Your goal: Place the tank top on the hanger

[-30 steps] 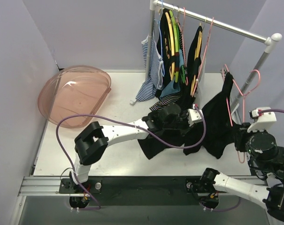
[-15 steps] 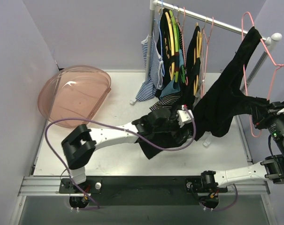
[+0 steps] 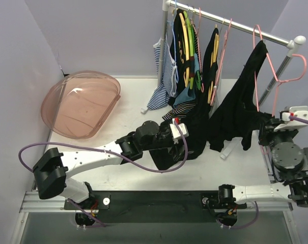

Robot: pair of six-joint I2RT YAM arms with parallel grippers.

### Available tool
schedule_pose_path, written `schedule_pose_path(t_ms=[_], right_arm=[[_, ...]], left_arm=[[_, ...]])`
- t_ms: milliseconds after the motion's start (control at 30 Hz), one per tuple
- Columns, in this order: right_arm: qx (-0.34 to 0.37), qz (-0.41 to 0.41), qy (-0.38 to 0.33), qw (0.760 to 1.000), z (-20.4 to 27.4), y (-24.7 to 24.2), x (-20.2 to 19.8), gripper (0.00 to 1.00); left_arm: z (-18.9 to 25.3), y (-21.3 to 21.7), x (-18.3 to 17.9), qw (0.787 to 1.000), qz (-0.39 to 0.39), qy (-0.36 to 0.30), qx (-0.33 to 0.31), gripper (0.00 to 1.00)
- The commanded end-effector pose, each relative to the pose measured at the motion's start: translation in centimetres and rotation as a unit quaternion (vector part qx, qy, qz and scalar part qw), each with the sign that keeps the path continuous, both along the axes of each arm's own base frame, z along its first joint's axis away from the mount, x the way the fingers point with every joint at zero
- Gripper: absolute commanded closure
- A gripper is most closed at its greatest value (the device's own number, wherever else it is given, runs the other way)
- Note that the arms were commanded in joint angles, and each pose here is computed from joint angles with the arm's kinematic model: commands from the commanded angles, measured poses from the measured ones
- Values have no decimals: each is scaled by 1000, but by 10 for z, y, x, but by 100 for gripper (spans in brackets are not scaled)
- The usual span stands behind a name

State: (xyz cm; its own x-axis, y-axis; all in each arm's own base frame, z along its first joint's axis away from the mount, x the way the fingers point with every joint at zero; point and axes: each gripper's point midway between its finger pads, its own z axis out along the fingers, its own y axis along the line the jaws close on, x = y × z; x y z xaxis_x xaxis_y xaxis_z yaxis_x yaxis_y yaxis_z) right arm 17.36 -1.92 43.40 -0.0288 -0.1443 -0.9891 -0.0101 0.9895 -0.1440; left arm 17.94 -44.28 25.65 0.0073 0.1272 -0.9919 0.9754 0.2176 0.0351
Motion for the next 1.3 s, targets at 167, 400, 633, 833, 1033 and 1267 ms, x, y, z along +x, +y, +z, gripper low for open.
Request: schedule_pose_path(t_ms=[167, 400, 633, 833, 1033, 1267], right_arm=[[27, -57, 50, 997, -53, -10, -8, 100], [24, -59, 35, 997, -53, -6, -5, 100], [23, -60, 31, 997, -68, 0, -3, 100], [19, -74, 8, 997, -56, -8, -2, 100], [37, -54, -11, 998, -63, -3, 0, 100], [11, -70, -16, 997, -67, -2, 1, 100]], left_arm=[[27, 35, -14, 1000, 0, -25, -8, 3], [21, 46, -19, 1000, 3, -15, -5, 3], [25, 48, -22, 1000, 2, -12, -14, 3], [28, 50, -24, 1000, 0, -10, -15, 3], [28, 50, -25, 1000, -1, -6, -16, 3], [28, 49, -26, 1000, -2, -2, -15, 3]])
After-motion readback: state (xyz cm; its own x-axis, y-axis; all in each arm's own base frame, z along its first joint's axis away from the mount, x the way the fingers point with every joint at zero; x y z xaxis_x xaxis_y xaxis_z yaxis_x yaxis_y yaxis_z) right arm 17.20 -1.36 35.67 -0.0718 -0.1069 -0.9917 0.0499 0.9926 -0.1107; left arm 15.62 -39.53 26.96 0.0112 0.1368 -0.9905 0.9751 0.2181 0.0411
